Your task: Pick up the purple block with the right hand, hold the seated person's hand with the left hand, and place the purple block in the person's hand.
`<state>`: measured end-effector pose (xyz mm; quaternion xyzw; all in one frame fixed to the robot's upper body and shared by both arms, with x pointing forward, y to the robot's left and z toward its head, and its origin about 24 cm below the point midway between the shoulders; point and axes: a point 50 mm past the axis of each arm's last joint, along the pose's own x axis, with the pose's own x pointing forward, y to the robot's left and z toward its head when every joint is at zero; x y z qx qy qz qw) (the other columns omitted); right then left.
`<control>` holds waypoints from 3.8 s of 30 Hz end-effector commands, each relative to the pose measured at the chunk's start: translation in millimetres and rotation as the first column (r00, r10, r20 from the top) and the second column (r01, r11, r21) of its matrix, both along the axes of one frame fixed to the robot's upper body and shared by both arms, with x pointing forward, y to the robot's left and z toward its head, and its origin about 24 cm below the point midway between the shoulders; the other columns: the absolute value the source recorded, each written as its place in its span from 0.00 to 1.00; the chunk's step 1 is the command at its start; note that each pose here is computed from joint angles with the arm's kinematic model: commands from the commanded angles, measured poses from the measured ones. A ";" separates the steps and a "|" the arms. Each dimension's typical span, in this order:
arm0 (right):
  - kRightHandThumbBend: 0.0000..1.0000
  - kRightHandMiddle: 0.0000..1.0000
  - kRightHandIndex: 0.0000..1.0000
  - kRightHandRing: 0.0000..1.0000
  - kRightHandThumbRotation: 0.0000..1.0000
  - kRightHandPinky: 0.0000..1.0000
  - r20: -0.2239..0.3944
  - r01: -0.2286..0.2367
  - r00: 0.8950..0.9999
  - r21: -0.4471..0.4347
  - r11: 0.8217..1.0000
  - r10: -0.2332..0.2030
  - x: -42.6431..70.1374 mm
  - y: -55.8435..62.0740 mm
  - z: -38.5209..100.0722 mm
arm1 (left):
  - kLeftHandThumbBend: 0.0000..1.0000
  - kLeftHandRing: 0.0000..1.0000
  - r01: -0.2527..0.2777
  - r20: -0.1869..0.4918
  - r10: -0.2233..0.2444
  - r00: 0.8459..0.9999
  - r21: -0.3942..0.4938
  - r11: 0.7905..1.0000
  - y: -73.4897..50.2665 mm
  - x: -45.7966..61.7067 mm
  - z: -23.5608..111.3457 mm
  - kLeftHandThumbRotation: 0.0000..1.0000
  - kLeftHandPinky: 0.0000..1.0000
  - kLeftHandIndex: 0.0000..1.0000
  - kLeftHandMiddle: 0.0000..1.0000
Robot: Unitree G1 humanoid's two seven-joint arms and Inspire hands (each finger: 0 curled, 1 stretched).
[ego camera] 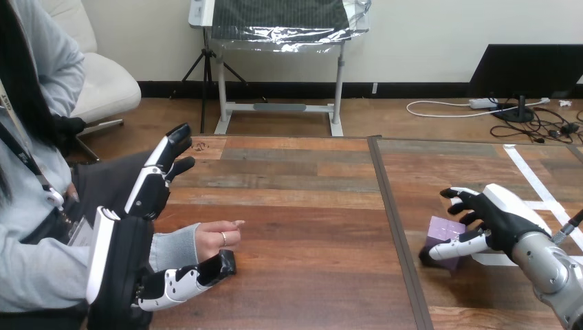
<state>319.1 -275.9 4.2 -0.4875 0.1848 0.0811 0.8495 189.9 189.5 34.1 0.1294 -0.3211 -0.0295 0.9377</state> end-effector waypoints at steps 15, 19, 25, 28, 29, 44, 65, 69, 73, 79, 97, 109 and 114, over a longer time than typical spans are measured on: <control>0.92 0.62 0.62 0.57 0.00 0.52 0.069 0.026 0.997 -0.016 1.000 -0.025 -0.7 4.6 -2.4 | 1.00 0.92 0.015 0.053 -0.015 0.998 0.001 1.000 -1.0 2.5 13.9 0.67 0.84 0.90 0.93; 0.90 0.58 0.57 0.55 0.00 0.51 0.077 0.031 0.997 -0.020 0.999 -0.029 0.4 5.1 -1.5 | 1.00 0.92 0.016 0.049 -0.016 0.999 0.000 1.000 -0.6 2.2 13.8 0.66 0.84 0.90 0.93; 0.88 0.55 0.51 0.54 0.00 0.50 0.081 0.033 0.996 -0.024 0.999 -0.031 2.0 5.5 -0.1 | 1.00 0.92 0.018 0.054 -0.018 0.998 -0.001 1.000 -0.2 2.0 14.5 0.66 0.84 0.90 0.93; 0.88 0.54 0.50 0.52 0.00 0.48 0.079 0.037 0.996 -0.026 0.999 -0.035 2.8 5.6 0.5 | 1.00 0.92 0.018 0.056 -0.018 0.998 -0.002 1.000 -0.4 2.0 14.7 0.65 0.84 0.90 0.93; 0.87 0.54 0.50 0.52 0.00 0.48 0.079 0.039 0.996 -0.026 0.999 -0.037 3.1 5.7 0.6 | 1.00 0.92 0.017 0.057 -0.017 0.998 -0.002 1.000 -0.5 2.0 14.8 0.65 0.85 0.90 0.93; 0.86 0.54 0.49 0.52 0.00 0.46 0.107 0.053 0.993 0.008 0.999 -0.054 6.7 7.1 5.2 | 1.00 0.91 0.015 0.059 -0.015 0.998 -0.002 1.000 -1.5 2.1 15.2 0.64 0.85 0.90 0.92; 0.86 0.51 0.50 0.49 0.00 0.45 0.201 0.062 0.976 0.104 0.993 -0.082 12.7 13.4 14.6 | 1.00 0.92 0.010 0.025 -0.010 1.000 0.007 1.000 -1.1 3.3 14.7 0.63 0.84 0.90 0.93; 0.86 0.51 0.50 0.48 0.00 0.44 0.212 0.065 0.973 0.125 0.990 -0.091 14.5 14.9 16.7 | 1.00 0.92 0.003 0.017 -0.003 1.000 0.014 1.000 -0.5 3.7 14.1 0.63 0.84 0.90 0.92; 0.86 0.51 0.50 0.47 0.00 0.42 0.223 0.060 0.971 0.142 0.988 -0.091 17.3 17.1 20.0 | 1.00 0.92 -0.004 0.004 0.004 1.000 0.032 0.999 0.7 4.5 13.3 0.63 0.84 0.90 0.92; 0.85 0.49 0.50 0.45 0.00 0.38 0.238 0.052 0.967 0.156 0.986 -0.089 20.8 20.0 24.4 | 1.00 0.92 -0.021 -0.012 0.022 1.000 0.070 0.997 2.8 5.3 12.8 0.63 0.85 0.90 0.92; 0.85 0.51 0.51 0.46 0.00 0.40 0.291 0.010 0.953 0.248 0.969 -0.084 30.1 31.8 37.5 | 1.00 0.94 -0.090 -0.107 0.112 0.988 0.190 0.978 9.8 7.3 12.9 0.51 0.89 0.90 0.92; 0.83 0.51 0.51 0.43 0.00 0.36 0.321 -0.013 0.943 0.291 0.957 -0.085 36.0 41.6 45.3 | 1.00 0.93 -0.142 -0.135 0.187 0.973 0.284 0.948 18.0 13.2 9.5 0.46 0.89 0.88 0.90; 0.83 0.50 0.51 0.43 0.00 0.36 0.336 -0.024 0.938 0.298 0.954 -0.081 38.0 46.2 48.6 | 1.00 0.91 -0.156 -0.133 0.206 0.969 0.317 0.935 21.2 16.5 7.7 0.44 0.88 0.87 0.89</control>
